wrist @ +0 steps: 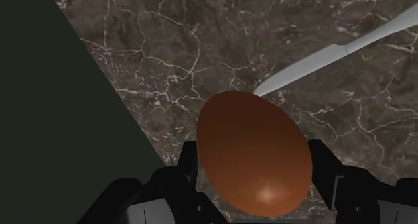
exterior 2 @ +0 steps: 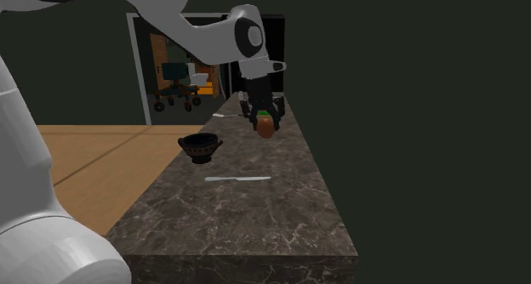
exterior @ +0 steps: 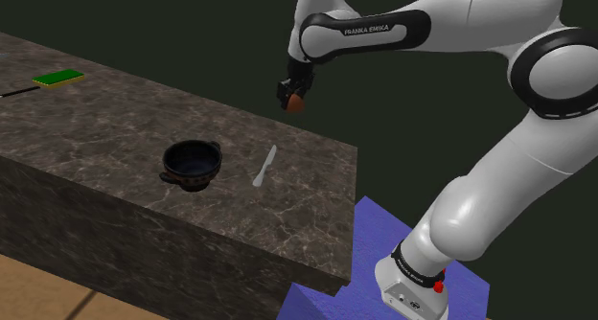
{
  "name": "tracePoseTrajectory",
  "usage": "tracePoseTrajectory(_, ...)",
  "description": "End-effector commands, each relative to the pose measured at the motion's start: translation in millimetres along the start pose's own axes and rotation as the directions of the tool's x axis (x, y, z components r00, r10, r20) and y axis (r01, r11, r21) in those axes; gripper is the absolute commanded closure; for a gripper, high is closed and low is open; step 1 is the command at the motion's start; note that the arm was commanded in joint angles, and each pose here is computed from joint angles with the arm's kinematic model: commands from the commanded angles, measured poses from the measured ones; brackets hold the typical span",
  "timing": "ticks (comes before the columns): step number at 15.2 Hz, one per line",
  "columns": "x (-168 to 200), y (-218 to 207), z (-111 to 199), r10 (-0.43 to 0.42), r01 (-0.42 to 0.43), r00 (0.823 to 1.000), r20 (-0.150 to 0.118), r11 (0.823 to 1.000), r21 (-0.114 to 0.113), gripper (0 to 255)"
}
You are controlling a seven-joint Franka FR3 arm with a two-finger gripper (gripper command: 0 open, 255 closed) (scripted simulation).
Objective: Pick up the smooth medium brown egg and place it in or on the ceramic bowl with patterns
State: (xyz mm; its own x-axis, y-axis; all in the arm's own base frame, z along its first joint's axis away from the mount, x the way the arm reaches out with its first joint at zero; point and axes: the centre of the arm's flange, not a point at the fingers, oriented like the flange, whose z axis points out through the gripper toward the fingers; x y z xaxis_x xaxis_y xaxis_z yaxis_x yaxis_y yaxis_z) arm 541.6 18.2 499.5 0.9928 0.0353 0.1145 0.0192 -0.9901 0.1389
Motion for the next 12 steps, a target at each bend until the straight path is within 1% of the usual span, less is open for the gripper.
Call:
tracePoseTrajectory(1,4,-26,-3,0.002,-0.002,1.0,0.0,1.0,0.0,255)
tracePoseTrajectory(12,26,-168,-22,0.002,-0.002,1.0,0.0,1.0,0.0,255)
